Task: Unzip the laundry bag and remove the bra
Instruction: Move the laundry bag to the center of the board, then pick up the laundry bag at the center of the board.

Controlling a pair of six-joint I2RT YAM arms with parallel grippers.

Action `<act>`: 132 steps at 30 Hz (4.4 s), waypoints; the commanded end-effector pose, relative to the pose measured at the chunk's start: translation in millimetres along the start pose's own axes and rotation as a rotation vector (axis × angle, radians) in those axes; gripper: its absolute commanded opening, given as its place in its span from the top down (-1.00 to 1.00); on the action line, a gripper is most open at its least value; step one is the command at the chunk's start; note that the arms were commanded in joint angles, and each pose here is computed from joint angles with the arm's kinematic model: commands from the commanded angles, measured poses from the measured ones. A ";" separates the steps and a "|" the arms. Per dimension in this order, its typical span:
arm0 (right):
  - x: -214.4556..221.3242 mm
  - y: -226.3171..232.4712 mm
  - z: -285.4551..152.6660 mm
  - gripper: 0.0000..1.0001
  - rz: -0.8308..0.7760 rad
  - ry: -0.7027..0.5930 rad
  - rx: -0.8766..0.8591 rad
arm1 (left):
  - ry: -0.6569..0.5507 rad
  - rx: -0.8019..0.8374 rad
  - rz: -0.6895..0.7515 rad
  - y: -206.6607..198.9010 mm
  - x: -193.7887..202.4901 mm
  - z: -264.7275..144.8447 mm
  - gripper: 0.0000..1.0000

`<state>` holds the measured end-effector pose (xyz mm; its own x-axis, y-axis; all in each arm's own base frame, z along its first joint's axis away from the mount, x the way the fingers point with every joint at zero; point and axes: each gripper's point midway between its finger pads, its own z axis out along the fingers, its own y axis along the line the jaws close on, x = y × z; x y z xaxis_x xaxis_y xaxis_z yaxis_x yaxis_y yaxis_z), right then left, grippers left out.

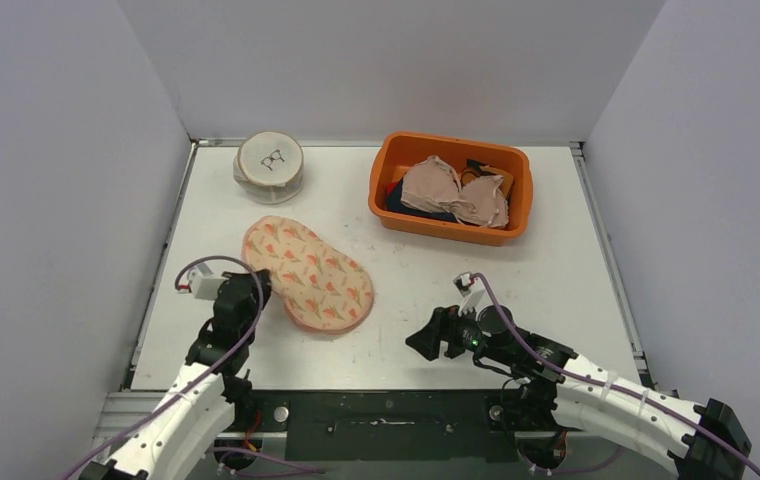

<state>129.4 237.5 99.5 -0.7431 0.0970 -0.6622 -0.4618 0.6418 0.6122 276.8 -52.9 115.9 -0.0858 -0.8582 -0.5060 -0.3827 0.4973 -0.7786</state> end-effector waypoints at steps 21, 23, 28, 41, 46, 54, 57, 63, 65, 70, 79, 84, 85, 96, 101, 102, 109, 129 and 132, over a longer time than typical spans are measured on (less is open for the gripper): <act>-3.3 4.4 5.8 -0.50 -0.023 -0.028 -0.031 | -0.485 -0.253 -0.565 83.6 -120.7 64.3 1.00; -4.4 4.9 6.2 -0.50 -0.028 -0.027 -0.029 | -0.492 -0.259 -0.566 83.2 -125.6 71.1 1.00; -7.1 3.7 7.3 -0.50 -0.048 -0.019 -0.009 | -0.479 -0.272 -0.553 87.8 -131.0 91.1 1.00; -18.7 7.0 7.4 -0.52 -0.086 -0.031 0.008 | -0.402 -0.336 -0.410 73.1 -133.0 47.9 -0.53; -18.7 10.5 9.2 -0.52 -0.092 -0.024 -0.007 | -0.284 -0.287 -0.278 44.8 -122.8 21.3 -0.49; -16.3 10.7 7.5 -0.51 -0.090 -0.031 -0.021 | 0.127 0.091 -0.261 -23.0 -58.1 61.3 0.35; -14.9 9.0 6.4 -0.51 -0.083 -0.036 -0.019 | 0.171 0.100 -0.281 -17.2 -46.4 82.1 0.61; -9.0 5.3 5.5 -0.51 -0.063 -0.031 -0.015 | 0.120 0.008 -0.300 14.1 -43.7 107.9 0.76; -7.7 3.6 5.8 -0.51 -0.062 -0.030 -0.011 | 0.117 -0.025 -0.305 24.0 -40.8 112.6 0.78; -6.6 3.6 6.3 -0.51 -0.062 -0.024 -0.010 | 0.116 -0.102 -0.314 43.5 -35.1 123.0 0.79; -4.4 -2.4 0.9 -0.51 -0.062 -0.018 0.020 | 0.094 -0.145 -0.319 54.9 -36.0 134.5 0.79; -5.8 -1.5 0.2 -0.51 -0.065 -0.019 0.020 | 0.086 -0.090 -0.313 34.9 -42.9 125.6 0.72; -6.9 -0.8 0.1 -0.51 -0.067 -0.020 0.020 | 0.083 -0.080 -0.302 29.2 -44.6 122.1 0.67; -19.5 0.1 -4.3 -0.52 -0.120 -0.049 0.043 | -0.002 -0.001 -0.061 -49.8 -76.1 65.9 -0.26; -14.1 0.1 -2.1 -0.52 -0.117 -0.047 0.019 | -0.025 0.072 -0.060 -101.0 -99.0 82.4 -0.93; -12.4 -0.2 -1.7 -0.52 -0.114 -0.045 0.016 | -0.016 0.080 -0.059 -108.4 -99.5 89.9 -0.92; -9.6 -3.6 -0.9 -0.53 -0.126 -0.055 0.015 | -0.041 0.057 -0.027 -121.1 -105.1 143.8 -0.93; -21.2 -6.5 8.1 -0.53 -0.209 -0.046 0.066 | -0.018 -0.098 -0.059 -87.3 -88.0 262.9 -0.25; -18.7 -7.6 11.1 -0.53 -0.205 -0.040 0.066 | -0.023 -0.058 -0.051 -100.8 -92.4 265.4 0.13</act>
<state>141.4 229.2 82.0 -0.6629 -0.0424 -0.7475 -0.5430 0.7145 0.4411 538.1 7.3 92.9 -0.1110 -0.8853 -0.4516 -0.5591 0.4313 -0.7081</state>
